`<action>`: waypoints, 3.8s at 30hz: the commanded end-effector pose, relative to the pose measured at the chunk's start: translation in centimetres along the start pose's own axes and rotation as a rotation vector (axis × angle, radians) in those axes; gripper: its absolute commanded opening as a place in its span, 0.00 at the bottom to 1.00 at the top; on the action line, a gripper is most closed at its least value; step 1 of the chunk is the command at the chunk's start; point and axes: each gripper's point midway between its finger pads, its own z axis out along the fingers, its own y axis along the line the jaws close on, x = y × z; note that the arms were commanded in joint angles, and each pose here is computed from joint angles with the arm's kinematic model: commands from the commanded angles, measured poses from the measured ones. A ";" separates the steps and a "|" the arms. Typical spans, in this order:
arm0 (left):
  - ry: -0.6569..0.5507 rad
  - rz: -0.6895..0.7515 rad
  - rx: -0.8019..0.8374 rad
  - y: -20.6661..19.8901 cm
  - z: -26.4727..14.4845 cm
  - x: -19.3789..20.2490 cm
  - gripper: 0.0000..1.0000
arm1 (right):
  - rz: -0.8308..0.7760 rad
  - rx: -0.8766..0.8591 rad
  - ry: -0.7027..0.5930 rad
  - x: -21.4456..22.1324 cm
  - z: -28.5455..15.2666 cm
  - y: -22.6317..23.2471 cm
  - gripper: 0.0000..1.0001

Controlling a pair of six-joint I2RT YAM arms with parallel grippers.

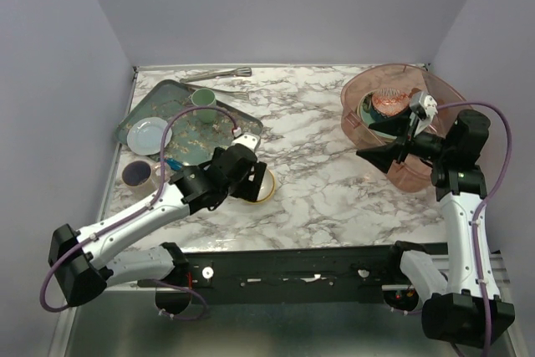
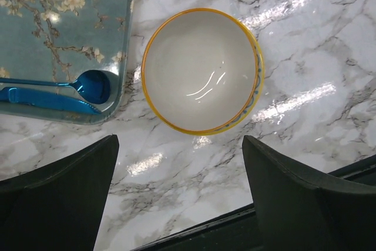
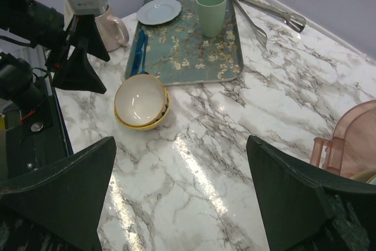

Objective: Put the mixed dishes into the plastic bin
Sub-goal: Pick up the bowl from the center of the board.

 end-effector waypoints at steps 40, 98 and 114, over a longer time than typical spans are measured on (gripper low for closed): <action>0.173 0.147 -0.326 2.6 8.9 1.4 0.34 | 0.032 -0.024 0.020 1.0 0.2 0.2 1.00; -0.441 -0.407 -0.067 1.4 0.5 -6.8 0.00 | 0.013 -0.071 0.056 2.1 1.2 0.9 1.00; -0.443 -0.473 -0.030 -5.0 2.1 -9.1 0.00 | 0.049 -0.047 0.126 3.7 3.2 0.7 0.99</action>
